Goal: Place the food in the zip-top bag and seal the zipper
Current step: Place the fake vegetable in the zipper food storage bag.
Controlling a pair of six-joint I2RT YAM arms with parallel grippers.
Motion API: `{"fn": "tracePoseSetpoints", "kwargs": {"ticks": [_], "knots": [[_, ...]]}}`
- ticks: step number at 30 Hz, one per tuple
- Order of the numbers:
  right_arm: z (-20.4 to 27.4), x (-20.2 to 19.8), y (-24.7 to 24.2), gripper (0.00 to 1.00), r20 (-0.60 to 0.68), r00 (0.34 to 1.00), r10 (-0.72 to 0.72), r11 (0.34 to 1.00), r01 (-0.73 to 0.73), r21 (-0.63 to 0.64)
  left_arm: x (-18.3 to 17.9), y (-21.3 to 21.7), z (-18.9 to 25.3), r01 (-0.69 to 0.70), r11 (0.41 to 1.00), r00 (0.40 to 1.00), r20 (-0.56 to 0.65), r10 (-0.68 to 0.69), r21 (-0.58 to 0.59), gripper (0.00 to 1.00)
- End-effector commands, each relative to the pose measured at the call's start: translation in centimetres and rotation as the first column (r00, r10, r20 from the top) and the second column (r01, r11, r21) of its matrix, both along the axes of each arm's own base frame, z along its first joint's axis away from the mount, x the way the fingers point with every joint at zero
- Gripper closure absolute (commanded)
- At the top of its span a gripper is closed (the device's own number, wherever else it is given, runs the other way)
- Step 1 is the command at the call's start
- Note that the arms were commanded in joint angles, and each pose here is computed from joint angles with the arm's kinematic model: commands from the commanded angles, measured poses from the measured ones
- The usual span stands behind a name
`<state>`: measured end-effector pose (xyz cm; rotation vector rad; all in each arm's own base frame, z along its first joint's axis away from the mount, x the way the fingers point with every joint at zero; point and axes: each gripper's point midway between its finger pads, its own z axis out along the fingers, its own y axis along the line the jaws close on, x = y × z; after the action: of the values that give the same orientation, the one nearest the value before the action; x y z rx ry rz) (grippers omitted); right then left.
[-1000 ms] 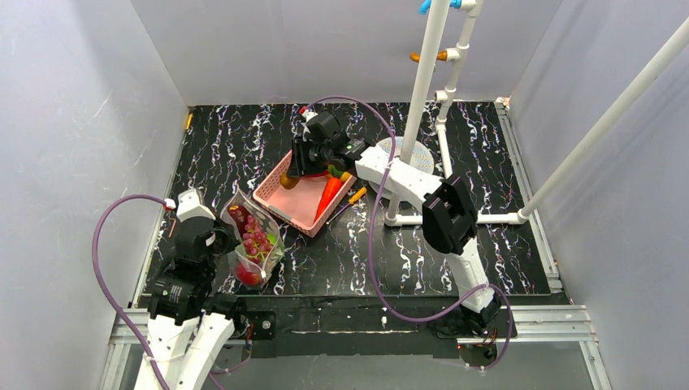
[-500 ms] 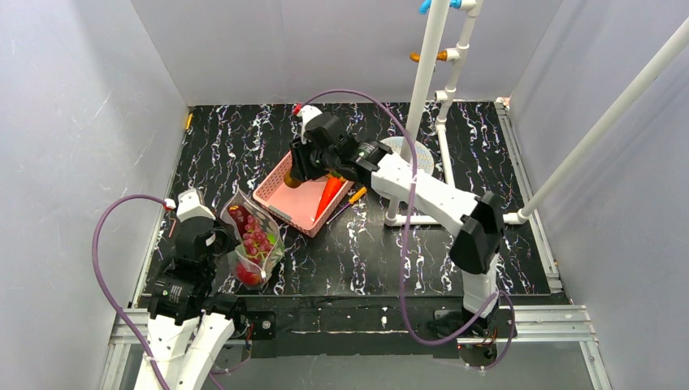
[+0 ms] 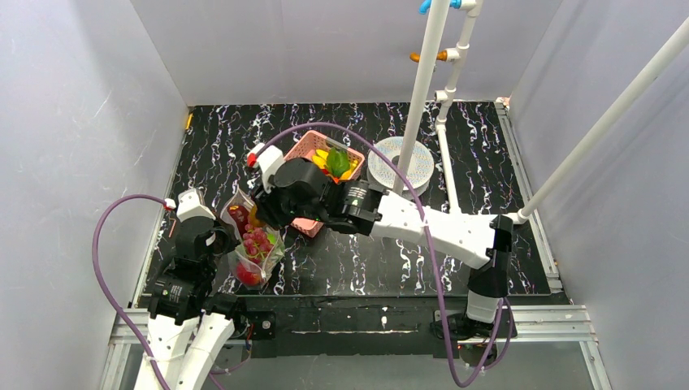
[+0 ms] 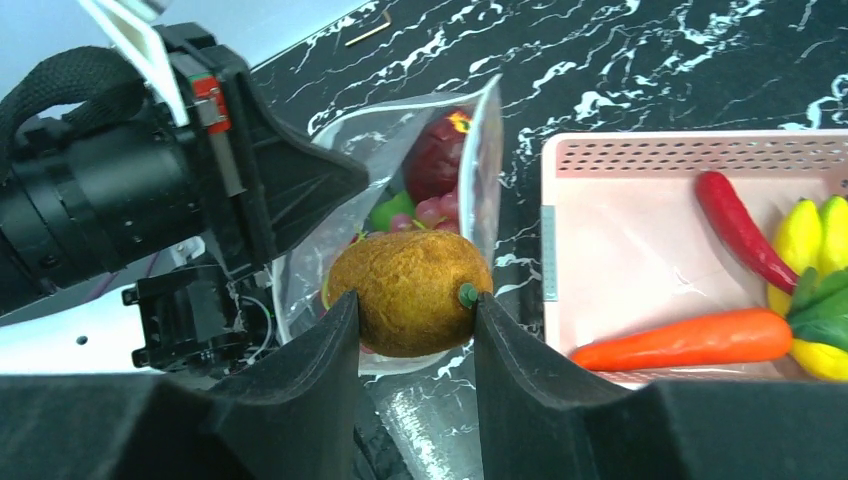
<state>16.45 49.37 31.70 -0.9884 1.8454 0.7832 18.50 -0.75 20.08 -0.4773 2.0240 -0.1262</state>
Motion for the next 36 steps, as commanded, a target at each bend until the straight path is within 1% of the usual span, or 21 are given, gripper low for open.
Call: {"fn": "tracePoseSetpoints", "kwargs": {"ticks": [1,4,7,12,13,16,23,28,34,36], "knots": [[0.9,0.0,2.0,0.83,0.046,0.999,0.008,1.000,-0.008,0.006,-0.1,0.3,0.4,-0.016,1.000,1.000,0.007,0.016,0.008,1.00],[0.3,0.4,2.8,0.70,0.069,0.998,-0.001,1.000,0.003,-0.025,-0.2,0.4,0.4,-0.016,1.000,1.000,0.009,0.016,0.007,1.00],[0.1,1.7,3.1,0.48,0.115,0.992,-0.043,0.998,0.048,-0.043,-0.2,0.4,0.4,-0.018,1.000,1.000,0.012,0.018,0.007,1.00],[0.8,3.4,3.0,0.20,0.188,0.977,-0.102,0.991,0.115,-0.061,-0.3,0.5,0.5,-0.021,1.000,1.000,0.017,0.020,0.007,1.00],[0.9,3.5,2.9,0.16,0.192,0.976,-0.105,0.991,0.119,-0.060,-0.3,0.5,0.5,-0.021,1.000,1.000,0.019,0.021,0.006,1.00],[1.1,3.5,2.8,0.07,0.198,0.974,-0.107,0.991,0.120,-0.053,-0.3,0.5,0.5,-0.022,1.000,1.000,0.017,0.022,0.007,1.00],[1.8,3.4,2.4,0.04,0.202,0.973,-0.112,0.993,0.119,-0.024,-0.2,0.4,0.5,-0.021,1.000,1.000,0.018,0.021,0.006,1.00],[2.3,2.0,3.1,0.03,0.149,0.987,-0.057,0.998,0.056,0.012,-0.2,0.4,0.5,-0.022,1.000,1.000,0.018,0.021,0.006,1.00],[3.4,-0.8,3.6,0.02,0.053,0.997,0.055,0.995,-0.059,0.078,-0.3,0.5,0.5,-0.023,1.000,1.000,0.020,0.023,0.006,1.00],[3.7,-1.3,3.5,0.02,0.040,0.996,0.075,0.992,-0.078,0.097,-0.2,0.5,0.5,-0.022,1.000,1.000,0.021,0.022,0.006,1.00]]}}
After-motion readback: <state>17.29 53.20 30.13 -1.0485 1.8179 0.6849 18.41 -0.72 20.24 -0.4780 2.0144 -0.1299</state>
